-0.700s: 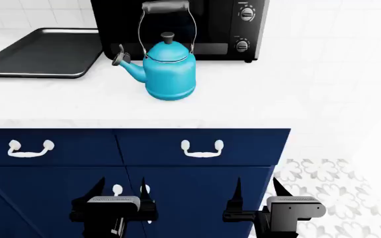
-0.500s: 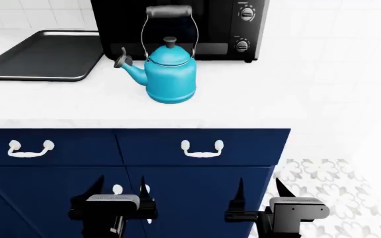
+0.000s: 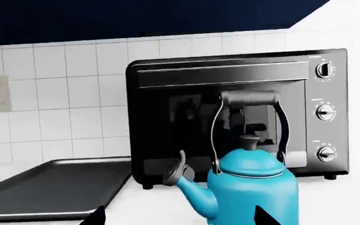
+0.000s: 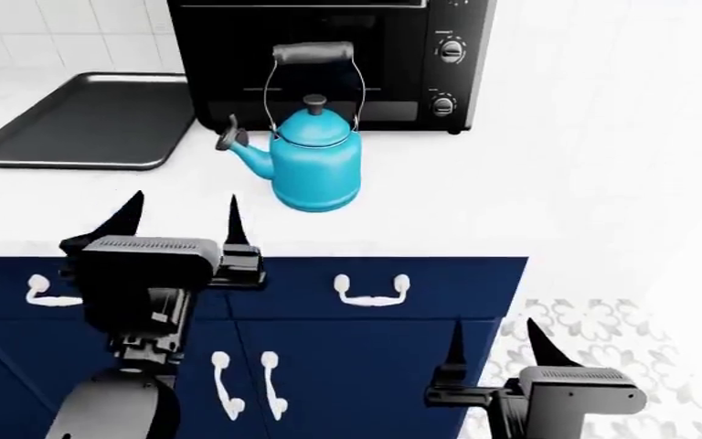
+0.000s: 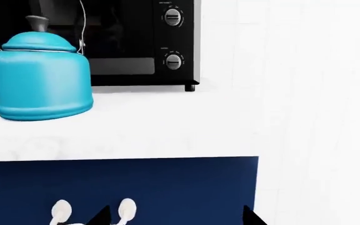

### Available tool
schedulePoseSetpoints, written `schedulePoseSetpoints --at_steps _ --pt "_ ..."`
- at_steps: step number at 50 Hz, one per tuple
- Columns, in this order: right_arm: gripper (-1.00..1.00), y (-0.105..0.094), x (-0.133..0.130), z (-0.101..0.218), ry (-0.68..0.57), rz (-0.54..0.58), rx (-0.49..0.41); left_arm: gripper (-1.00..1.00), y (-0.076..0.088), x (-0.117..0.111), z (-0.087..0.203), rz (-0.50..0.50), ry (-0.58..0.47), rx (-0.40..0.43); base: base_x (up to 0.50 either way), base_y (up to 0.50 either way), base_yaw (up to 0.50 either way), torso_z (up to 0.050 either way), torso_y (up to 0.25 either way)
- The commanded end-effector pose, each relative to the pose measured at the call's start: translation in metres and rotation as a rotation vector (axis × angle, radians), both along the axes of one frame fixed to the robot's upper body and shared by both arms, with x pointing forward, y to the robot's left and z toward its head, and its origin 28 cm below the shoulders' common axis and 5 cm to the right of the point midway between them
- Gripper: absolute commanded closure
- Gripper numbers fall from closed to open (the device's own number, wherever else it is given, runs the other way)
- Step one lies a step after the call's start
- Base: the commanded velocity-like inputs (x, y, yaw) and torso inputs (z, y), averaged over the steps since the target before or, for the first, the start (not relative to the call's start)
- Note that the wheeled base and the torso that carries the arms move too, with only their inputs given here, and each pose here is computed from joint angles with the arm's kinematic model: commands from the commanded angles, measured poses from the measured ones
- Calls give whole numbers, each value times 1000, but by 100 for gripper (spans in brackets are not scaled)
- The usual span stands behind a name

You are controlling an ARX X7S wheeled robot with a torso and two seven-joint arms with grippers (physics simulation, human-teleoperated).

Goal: Pick the kettle from the counter and place it on the tray. Then pick the mug from the cabinet and place it on the tray. Then close the cabinet doors.

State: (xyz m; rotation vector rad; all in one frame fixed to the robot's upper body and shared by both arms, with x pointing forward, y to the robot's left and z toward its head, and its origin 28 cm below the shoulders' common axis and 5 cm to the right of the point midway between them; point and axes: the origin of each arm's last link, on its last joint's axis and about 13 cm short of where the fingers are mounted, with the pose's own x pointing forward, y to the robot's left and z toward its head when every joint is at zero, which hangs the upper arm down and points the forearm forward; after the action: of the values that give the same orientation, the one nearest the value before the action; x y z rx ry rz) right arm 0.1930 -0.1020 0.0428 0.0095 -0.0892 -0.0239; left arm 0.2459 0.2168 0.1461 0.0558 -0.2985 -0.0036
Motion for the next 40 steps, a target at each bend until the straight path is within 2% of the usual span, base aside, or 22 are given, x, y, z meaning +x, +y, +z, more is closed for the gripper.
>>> schedulePoseSetpoints --at_steps 1,5,9,10,19,24,29,33,40 --pt "-100 0 -9 18 -54 6 4 -100 5 3 150 39 -234 74 0 0 0 50 6" --pt "-100 1 -12 25 -71 8 5 -100 0 10 226 65 -312 73 0 0 0 50 4" --pt "-100 1 -15 29 -87 13 1 -100 -7 13 290 96 -374 96 0 0 0 50 6" --pt "-100 1 -16 30 -90 14 1 -100 -8 14 302 112 -395 129 0 0 0 50 6" --pt "-100 1 -21 40 -113 18 -6 -100 -19 11 404 132 -416 81 0 0 0 50 5" --pt "-100 0 -24 46 -127 21 -8 -100 -20 13 438 154 -384 55 0 0 0 50 6" --pt "-100 -1 -25 49 -139 17 -12 -100 -17 17 457 178 -338 44 0 0 0 50 5" --pt "-100 0 -24 52 -146 14 -13 -100 -13 23 453 176 -279 16 0 0 0 50 5" --pt "-100 -3 -24 70 -182 -7 -33 -100 -16 31 446 162 -201 24 0 0 0 44 4"
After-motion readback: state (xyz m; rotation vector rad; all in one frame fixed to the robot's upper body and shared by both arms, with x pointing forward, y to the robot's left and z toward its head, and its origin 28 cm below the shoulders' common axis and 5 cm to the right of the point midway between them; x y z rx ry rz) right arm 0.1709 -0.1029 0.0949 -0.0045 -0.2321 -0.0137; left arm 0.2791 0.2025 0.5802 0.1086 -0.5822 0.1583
